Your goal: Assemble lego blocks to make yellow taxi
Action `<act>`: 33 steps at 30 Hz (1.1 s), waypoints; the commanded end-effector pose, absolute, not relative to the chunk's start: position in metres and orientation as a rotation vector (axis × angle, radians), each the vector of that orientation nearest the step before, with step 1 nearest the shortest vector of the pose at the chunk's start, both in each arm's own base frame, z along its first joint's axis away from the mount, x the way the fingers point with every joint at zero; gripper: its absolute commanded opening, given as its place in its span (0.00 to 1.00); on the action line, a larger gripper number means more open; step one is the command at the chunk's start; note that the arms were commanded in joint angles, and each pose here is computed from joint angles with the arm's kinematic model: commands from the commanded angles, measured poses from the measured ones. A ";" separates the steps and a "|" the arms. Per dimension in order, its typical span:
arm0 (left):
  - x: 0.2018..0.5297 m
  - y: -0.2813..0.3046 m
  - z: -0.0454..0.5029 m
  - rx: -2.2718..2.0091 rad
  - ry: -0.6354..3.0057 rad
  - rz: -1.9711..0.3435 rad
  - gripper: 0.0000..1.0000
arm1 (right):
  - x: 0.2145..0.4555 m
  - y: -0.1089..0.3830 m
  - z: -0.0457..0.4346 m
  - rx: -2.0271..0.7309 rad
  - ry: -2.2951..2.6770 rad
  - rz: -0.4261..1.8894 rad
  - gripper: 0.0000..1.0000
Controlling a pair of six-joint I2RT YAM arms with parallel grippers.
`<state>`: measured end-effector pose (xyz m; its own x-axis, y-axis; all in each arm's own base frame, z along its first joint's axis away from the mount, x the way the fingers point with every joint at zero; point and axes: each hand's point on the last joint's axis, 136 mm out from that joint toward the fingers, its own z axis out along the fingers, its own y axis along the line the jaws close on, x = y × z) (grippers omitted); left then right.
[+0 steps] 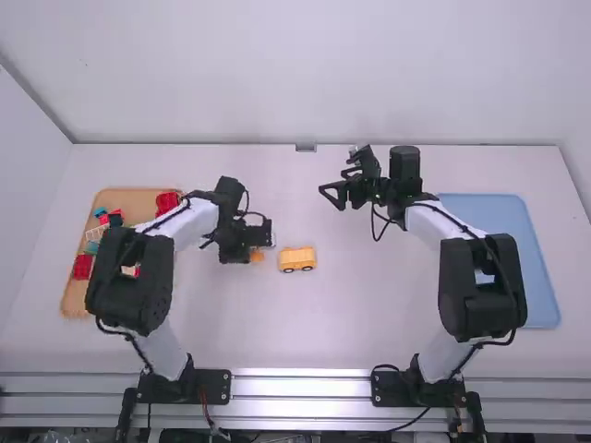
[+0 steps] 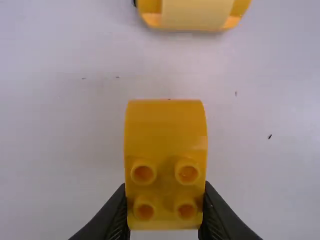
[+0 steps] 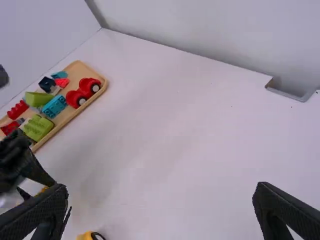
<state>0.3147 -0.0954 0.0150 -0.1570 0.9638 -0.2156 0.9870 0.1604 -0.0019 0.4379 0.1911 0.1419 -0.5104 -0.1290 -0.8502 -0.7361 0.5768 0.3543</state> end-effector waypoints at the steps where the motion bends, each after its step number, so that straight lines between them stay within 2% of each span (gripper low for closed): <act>1: 0.310 -0.098 0.005 1.977 2.235 -0.255 0.12 | 0.445 0.190 0.153 -0.699 1.950 0.916 0.99; 6: 0.310 -0.099 -0.009 1.985 2.248 -0.283 0.12 | 0.446 0.189 0.153 -0.698 1.948 0.915 0.99; 10: 0.311 -0.100 -0.015 1.986 2.250 -0.287 0.21 | 0.445 0.191 0.153 -0.703 1.947 0.912 0.99; 12: 0.310 -0.100 -0.015 1.981 2.259 -0.289 0.36 | 0.446 0.189 0.153 -0.700 1.947 0.910 0.98; 15: 0.311 -0.100 -0.015 1.978 2.259 -0.290 0.64 | 0.445 0.190 0.153 -0.702 1.948 0.911 0.99; 16: 0.311 -0.100 -0.015 1.977 2.257 -0.293 0.80 | 0.445 0.190 0.153 -0.702 1.948 0.911 0.99; 17: 0.310 -0.101 -0.014 1.974 2.255 -0.301 0.93 | 0.446 0.189 0.153 -0.700 1.947 0.910 0.98; 18: 0.311 -0.102 -0.014 1.973 2.254 -0.302 1.00 | 0.446 0.189 0.153 -0.698 1.947 0.910 0.98; 26: 0.322 -0.120 0.019 1.826 2.145 -0.486 0.99 | 0.441 0.188 0.160 -0.733 1.934 0.892 0.99; 33: 0.322 -0.125 0.061 1.617 1.791 -0.797 0.99 | 0.422 0.189 0.178 -0.865 1.888 0.813 0.98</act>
